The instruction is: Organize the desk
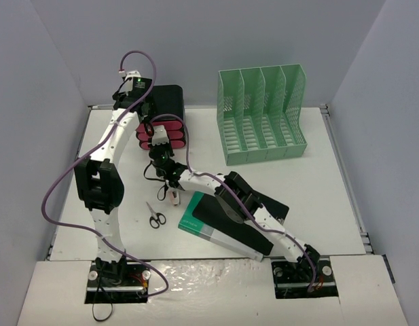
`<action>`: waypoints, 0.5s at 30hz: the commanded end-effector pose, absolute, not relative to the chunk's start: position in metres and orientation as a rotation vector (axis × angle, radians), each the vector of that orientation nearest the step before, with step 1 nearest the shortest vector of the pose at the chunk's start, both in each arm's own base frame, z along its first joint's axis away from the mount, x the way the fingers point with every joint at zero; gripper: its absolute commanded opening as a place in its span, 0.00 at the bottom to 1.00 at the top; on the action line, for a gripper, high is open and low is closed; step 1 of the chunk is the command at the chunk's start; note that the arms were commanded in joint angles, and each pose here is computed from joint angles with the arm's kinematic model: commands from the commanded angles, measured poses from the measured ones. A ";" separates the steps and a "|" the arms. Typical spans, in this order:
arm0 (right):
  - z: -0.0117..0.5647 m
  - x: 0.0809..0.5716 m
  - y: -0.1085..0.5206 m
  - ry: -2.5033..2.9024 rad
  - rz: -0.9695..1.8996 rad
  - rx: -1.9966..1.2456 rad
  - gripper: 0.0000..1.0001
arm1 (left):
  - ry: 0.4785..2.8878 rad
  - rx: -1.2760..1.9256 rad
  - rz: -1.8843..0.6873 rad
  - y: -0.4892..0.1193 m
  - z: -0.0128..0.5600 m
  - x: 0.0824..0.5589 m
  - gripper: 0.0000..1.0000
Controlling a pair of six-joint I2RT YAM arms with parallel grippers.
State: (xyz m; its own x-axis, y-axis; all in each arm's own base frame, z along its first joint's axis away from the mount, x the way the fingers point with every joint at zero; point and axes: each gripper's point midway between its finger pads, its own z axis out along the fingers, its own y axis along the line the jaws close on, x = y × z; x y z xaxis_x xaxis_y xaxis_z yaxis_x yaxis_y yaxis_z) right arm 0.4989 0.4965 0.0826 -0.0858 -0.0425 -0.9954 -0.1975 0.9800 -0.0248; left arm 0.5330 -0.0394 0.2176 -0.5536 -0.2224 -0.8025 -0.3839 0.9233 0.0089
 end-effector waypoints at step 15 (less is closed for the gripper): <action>0.130 0.442 0.487 1.675 0.197 -0.156 0.00 | 2.222 -0.385 0.275 -0.035 0.223 0.518 0.69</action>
